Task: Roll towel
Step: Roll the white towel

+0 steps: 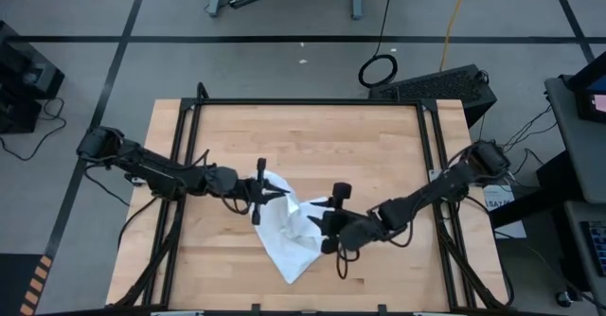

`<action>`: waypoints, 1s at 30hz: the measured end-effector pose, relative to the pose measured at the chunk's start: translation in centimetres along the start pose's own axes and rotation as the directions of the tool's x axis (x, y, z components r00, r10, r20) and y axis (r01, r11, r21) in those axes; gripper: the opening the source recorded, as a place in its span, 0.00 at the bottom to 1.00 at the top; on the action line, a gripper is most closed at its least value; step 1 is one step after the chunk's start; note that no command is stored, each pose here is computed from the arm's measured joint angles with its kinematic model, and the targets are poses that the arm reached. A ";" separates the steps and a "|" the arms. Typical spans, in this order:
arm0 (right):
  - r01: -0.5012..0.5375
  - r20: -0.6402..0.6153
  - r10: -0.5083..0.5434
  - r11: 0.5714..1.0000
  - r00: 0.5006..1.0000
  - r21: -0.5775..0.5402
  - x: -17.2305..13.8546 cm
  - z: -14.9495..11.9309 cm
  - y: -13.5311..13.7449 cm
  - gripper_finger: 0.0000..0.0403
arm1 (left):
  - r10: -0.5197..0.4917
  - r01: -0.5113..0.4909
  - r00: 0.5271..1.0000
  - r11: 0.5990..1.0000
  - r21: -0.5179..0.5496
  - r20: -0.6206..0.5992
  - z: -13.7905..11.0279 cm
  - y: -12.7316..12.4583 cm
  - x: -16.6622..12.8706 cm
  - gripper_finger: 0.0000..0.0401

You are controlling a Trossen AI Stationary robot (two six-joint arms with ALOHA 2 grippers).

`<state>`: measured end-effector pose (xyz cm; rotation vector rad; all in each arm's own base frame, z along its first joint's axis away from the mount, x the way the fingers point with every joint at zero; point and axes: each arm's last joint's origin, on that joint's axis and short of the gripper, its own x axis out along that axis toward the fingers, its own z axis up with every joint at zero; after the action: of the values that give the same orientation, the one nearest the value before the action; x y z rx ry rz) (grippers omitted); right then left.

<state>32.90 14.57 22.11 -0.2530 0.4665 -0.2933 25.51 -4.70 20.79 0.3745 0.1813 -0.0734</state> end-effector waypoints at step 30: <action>0.115 -0.104 -0.113 0.993 0.988 0.010 2.0 0.2 -5.0 0.01 | 0.133 -0.149 0.987 0.970 -0.194 -0.094 -1.1 0.5 0.6 0.18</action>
<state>33.59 9.28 22.98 -0.2504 0.5528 -0.4230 25.93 -3.84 19.85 0.1883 0.2391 0.1003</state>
